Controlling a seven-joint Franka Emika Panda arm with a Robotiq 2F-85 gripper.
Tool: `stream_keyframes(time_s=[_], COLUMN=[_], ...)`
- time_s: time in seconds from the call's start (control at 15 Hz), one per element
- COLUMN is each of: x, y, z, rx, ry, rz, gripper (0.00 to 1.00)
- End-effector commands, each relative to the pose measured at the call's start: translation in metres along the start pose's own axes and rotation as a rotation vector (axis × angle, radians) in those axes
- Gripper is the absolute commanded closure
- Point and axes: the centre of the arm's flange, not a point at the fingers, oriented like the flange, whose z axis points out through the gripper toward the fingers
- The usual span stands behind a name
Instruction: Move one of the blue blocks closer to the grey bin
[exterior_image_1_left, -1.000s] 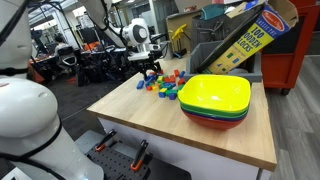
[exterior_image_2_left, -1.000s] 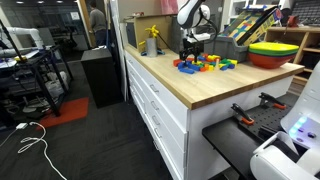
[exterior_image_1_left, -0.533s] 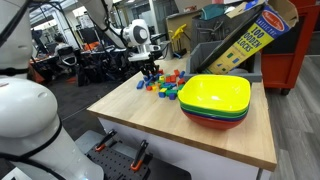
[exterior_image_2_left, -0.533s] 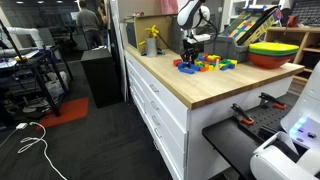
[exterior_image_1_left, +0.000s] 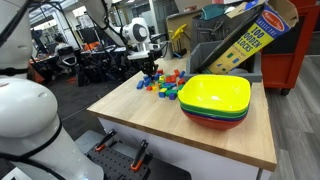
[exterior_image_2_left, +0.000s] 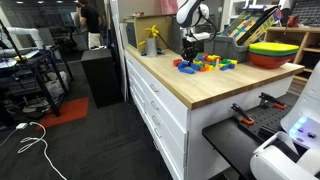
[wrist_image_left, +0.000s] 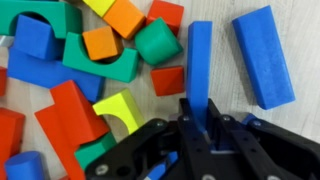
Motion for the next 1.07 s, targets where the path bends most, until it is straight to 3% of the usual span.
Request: stream_keyframes(time_s=[0.0,0.4,1.0], x=[0.002,0.025,0.058], y=[0.0,0.01,0.059], z=[-0.038,-0.074,-0.056], rx=[0.005,-0.059,-0.219], ry=[0.015,0.093,0.145], rz=[0.059,0.19,0.387], gripper=[0.96,0.96,0.96])
